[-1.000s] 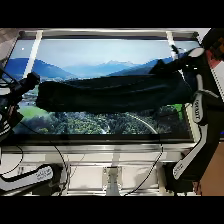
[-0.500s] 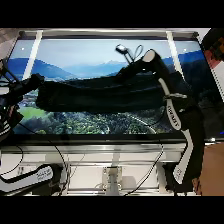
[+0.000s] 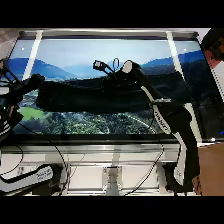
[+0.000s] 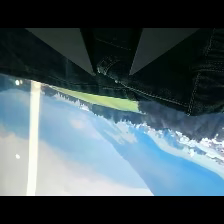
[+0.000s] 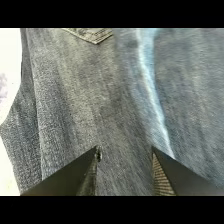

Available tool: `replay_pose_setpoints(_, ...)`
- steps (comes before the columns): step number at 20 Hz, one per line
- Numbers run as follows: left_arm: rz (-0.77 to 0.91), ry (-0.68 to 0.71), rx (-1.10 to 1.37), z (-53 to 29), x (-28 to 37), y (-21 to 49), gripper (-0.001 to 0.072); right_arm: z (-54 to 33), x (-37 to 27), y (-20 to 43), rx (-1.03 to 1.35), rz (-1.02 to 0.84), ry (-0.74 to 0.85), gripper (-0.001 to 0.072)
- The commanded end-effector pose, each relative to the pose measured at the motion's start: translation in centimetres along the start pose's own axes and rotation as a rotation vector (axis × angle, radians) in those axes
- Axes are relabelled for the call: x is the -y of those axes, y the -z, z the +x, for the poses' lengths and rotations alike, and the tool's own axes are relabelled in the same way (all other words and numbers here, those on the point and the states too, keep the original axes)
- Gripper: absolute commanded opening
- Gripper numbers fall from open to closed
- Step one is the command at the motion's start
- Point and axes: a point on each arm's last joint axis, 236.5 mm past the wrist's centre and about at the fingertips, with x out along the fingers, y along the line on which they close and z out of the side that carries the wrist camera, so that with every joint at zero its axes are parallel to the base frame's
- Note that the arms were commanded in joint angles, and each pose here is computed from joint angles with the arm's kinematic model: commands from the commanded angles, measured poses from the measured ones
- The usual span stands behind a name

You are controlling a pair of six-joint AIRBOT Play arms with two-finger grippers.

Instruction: Fold the clothes and pants, and hang the long-sleeved shirts on hangers.

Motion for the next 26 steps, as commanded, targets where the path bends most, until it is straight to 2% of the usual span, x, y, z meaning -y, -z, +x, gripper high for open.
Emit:
replay_pose_setpoints(1, 0.003, 0.0, 0.001, 0.0, 0.0, -0.1, 0.0269, 2.1, -0.5, 0.4, -0.018, -0.03, -0.003, 0.038)
replay_pose_setpoints(6, 0.003, 0.0, 0.001, 0.0, 0.0, -0.1, 0.0269, 2.7, 1.4, 1.6, -0.053, -0.053, 0.065, 0.038)
replay_pose_setpoints(12, 0.003, 0.0, 0.001, 0.0, 0.0, -0.1, 0.0269, 0.7, 0.9, -0.1, -0.041, -0.074, 0.079, 0.0379)
replay_pose_setpoints(16, 0.003, 0.0, 0.001, 0.0, 0.0, -0.1, 0.0269, 0.8, 2.5, -0.6, -0.014, -0.076, 0.147, 0.038)
replay_pose_setpoints(24, 0.003, 0.0, 0.001, 0.0, 0.0, -0.1, 0.0268, 3.3, 2.9, 1.7, -0.043, -0.047, 0.13, 0.0372)
replay_pose_setpoints(25, 0.003, 0.0, 0.001, 0.0, 0.0, -0.1, 0.0269, 3.3, 2.9, 1.8, -0.044, -0.047, 0.13, 0.0294)
replay_pose_setpoints(26, 0.003, 0.0, 0.001, 0.0, 0.0, -0.1, 0.0269, 3.3, 3.0, 1.7, -0.042, -0.048, 0.133, 0.0156)
